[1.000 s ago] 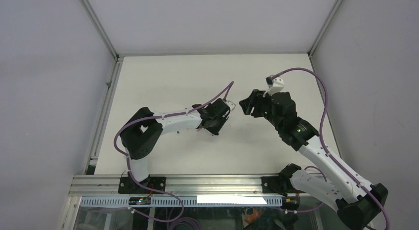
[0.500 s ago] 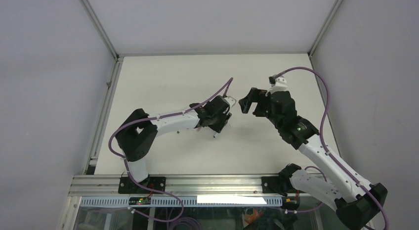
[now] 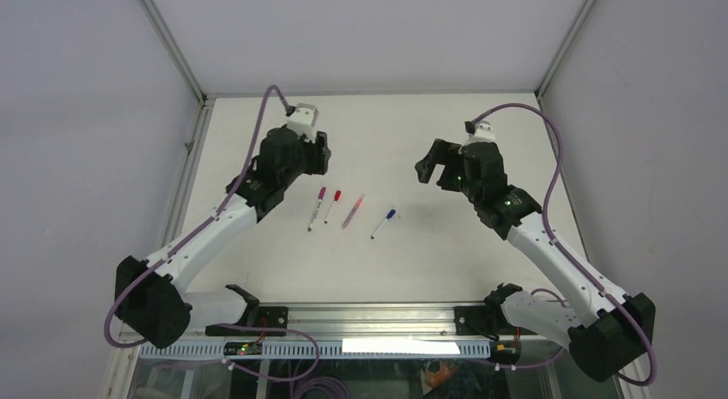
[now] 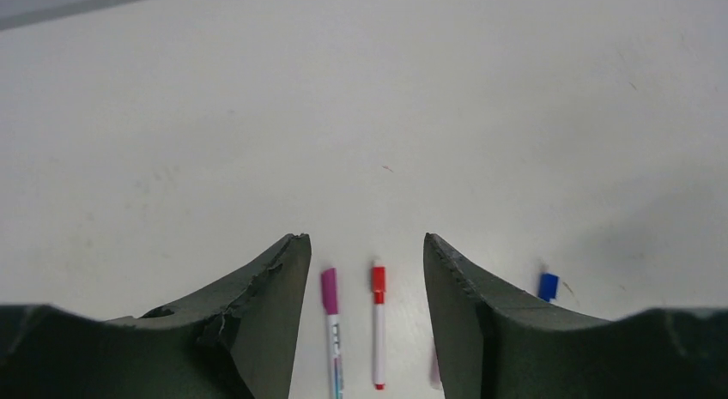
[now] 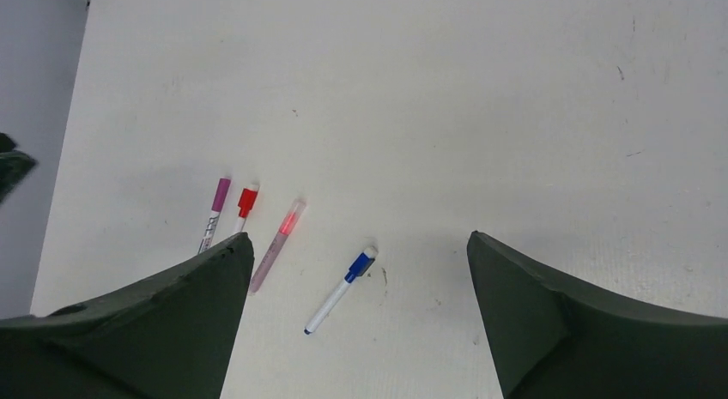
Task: Insert the pens into the pen caps
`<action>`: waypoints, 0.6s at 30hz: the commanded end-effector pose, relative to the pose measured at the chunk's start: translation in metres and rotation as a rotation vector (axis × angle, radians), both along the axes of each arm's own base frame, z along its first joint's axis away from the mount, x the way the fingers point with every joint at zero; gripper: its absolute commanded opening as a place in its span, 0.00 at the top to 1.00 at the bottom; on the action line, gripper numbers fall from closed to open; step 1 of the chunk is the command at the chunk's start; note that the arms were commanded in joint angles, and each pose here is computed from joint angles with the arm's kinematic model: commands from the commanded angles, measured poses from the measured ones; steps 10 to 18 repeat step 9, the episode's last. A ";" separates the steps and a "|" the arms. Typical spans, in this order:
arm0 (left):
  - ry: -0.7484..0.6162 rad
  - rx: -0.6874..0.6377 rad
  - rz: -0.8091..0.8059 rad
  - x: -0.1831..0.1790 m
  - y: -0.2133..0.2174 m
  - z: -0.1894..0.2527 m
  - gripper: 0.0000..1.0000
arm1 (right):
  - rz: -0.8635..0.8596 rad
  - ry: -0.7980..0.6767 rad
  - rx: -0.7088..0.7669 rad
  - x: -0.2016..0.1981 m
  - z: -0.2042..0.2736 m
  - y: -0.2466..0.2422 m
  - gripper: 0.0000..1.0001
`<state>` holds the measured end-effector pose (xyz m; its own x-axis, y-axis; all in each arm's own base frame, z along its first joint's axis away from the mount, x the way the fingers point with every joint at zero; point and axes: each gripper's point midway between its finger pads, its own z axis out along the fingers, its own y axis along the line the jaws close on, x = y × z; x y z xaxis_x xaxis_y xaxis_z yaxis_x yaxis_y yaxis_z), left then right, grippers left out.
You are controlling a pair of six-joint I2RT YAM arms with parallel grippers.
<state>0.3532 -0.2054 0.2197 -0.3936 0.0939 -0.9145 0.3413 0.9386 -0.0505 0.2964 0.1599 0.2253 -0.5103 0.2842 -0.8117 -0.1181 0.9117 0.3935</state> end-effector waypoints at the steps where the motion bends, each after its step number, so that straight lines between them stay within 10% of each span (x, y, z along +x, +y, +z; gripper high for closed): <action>1: -0.187 -0.062 0.125 0.014 0.052 0.048 0.47 | 0.010 -0.043 0.067 0.020 0.022 0.009 0.02; 18: -0.241 -0.078 0.167 0.010 0.072 0.060 0.46 | -0.026 -0.014 0.082 0.032 0.016 0.003 0.03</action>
